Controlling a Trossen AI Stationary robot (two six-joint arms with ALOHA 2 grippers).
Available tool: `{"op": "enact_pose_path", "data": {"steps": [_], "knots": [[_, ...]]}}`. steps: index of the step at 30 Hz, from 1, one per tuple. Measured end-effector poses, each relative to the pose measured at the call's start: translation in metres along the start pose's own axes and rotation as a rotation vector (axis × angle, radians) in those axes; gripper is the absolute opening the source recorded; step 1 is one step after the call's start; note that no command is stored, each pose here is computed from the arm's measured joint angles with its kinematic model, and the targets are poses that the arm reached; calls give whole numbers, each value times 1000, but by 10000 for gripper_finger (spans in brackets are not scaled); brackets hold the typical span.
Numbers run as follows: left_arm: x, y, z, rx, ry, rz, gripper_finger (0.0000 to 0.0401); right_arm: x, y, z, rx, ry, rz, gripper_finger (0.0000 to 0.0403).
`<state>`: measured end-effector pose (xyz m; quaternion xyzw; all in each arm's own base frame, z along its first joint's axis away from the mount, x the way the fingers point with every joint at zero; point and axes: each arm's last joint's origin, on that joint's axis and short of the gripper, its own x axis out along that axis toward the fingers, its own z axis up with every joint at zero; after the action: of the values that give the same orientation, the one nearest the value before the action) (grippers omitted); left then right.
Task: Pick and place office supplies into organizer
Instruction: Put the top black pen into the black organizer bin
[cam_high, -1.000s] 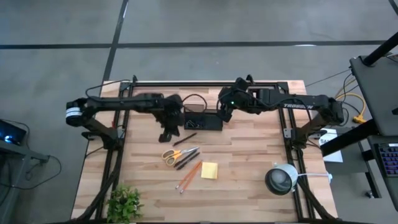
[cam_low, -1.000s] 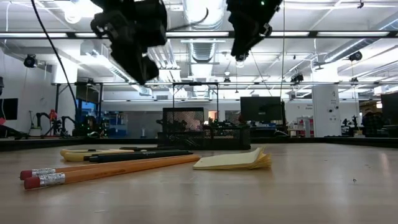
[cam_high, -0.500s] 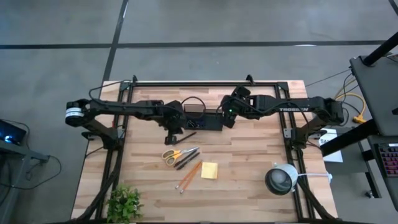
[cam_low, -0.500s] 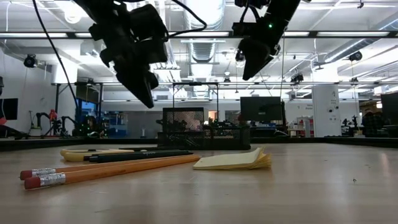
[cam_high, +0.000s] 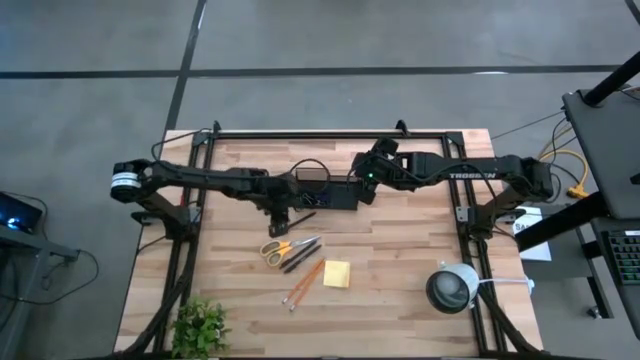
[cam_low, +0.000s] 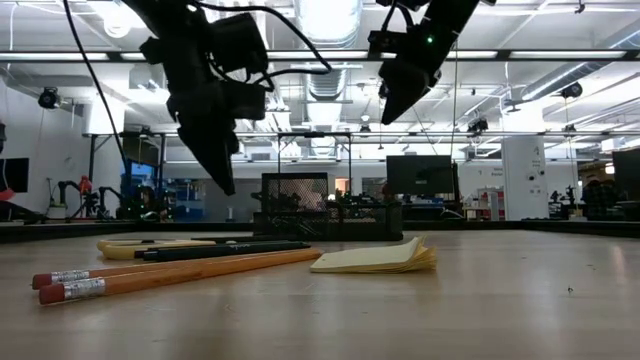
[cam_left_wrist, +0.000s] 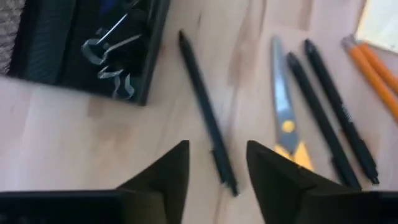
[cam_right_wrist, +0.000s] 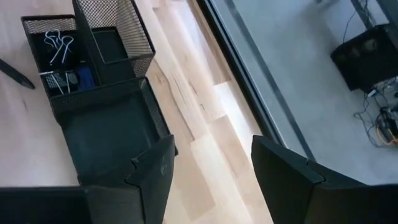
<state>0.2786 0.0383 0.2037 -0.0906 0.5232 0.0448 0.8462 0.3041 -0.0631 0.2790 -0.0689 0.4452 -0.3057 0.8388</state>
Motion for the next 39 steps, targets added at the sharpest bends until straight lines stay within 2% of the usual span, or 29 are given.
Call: {"op": "enact_pose_path", "data": {"steps": [2, 5, 12, 18, 27, 39], "knots": [[6, -8, -4, 25, -14, -14, 170, 2, -3, 0, 2, 5, -7, 201], [18, -16, -10, 13, -39, -2, 176, 5, -9, 0, 13, 12, -19, 201], [35, -13, -25, -87, -9, 110, 131, 8, -16, 0, 32, 20, -33, 201], [44, -13, -32, -128, 27, 53, 112, 9, -18, 1, 37, 6, -36, 201], [62, -12, -35, -140, 75, 73, 109, 9, -18, 2, 43, -3, -36, 201], [74, -11, -38, -3, 111, 64, 11, 10, -19, 2, 48, -2, -38, 201]]}}
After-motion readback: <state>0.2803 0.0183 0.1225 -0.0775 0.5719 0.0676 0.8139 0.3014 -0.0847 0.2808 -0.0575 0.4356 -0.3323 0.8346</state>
